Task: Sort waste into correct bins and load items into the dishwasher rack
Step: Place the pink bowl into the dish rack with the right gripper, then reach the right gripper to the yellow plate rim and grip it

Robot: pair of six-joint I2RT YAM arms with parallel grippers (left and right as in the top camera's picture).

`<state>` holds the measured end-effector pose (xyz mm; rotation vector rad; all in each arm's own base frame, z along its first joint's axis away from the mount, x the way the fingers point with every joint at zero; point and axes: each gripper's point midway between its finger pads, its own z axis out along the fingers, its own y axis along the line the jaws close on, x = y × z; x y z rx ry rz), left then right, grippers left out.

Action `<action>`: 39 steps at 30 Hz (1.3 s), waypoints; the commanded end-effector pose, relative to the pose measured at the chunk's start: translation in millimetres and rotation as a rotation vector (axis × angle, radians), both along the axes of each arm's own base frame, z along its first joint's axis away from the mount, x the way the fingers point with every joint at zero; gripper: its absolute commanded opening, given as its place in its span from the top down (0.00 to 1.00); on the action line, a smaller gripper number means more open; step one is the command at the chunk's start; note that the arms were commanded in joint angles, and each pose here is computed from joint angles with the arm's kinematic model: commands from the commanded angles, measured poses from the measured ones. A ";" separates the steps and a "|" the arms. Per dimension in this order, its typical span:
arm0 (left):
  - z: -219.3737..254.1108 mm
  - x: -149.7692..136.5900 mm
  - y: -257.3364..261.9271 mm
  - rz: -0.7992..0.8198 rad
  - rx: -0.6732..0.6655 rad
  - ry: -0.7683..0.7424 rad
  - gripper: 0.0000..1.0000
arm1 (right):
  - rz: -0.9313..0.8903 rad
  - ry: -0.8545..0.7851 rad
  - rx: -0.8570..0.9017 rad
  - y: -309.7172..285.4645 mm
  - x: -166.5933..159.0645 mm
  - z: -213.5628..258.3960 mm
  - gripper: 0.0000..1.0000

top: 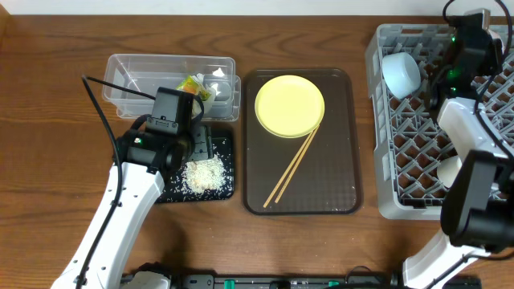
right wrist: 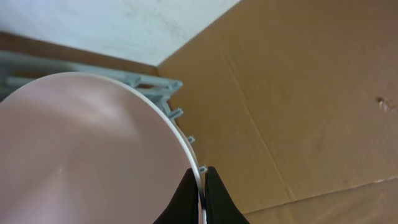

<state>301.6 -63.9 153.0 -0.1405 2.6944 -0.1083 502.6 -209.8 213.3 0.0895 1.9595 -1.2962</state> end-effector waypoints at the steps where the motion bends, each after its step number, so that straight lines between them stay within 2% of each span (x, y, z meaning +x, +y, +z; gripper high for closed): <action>1: 1.1 2.4 3.5 0.012 0.013 -0.005 0.30 | -0.056 0.031 -0.038 -11.9 -3.6 -8.6 0.99; 8: 1.1 2.4 3.5 0.012 0.013 -0.005 0.30 | -0.056 0.093 -0.034 -8.2 3.4 -44.6 0.99; 12: 1.1 2.5 3.5 0.012 0.013 -0.005 0.30 | -0.041 0.091 -0.030 0.5 7.3 -47.3 0.98; 18: 1.1 2.4 3.5 0.012 0.013 -0.005 0.30 | 0.015 0.093 -0.022 30.9 17.8 -50.1 0.84; 21: 1.0 2.4 3.5 0.012 0.012 -0.005 0.30 | 0.033 0.069 0.003 50.2 22.0 -52.5 0.69; 25: 1.1 2.4 3.5 0.012 0.013 -0.005 0.30 | 0.041 0.038 0.014 70.3 24.6 -50.8 0.56; 29: 1.0 2.4 3.5 0.012 0.013 -0.005 0.30 | 0.044 0.023 0.016 84.9 24.0 -44.9 0.50; 33: 1.0 2.4 3.5 0.012 0.012 -0.005 0.30 | 0.044 -0.032 0.089 97.5 17.5 -34.7 0.44; 36: 1.0 2.4 3.5 0.012 0.013 -0.005 0.30 | 0.087 -0.054 0.197 115.7 10.8 -28.3 0.40; 39: 1.1 2.4 3.5 0.012 0.013 -0.005 0.30 | 0.216 -0.033 0.369 152.8 2.1 -22.0 0.37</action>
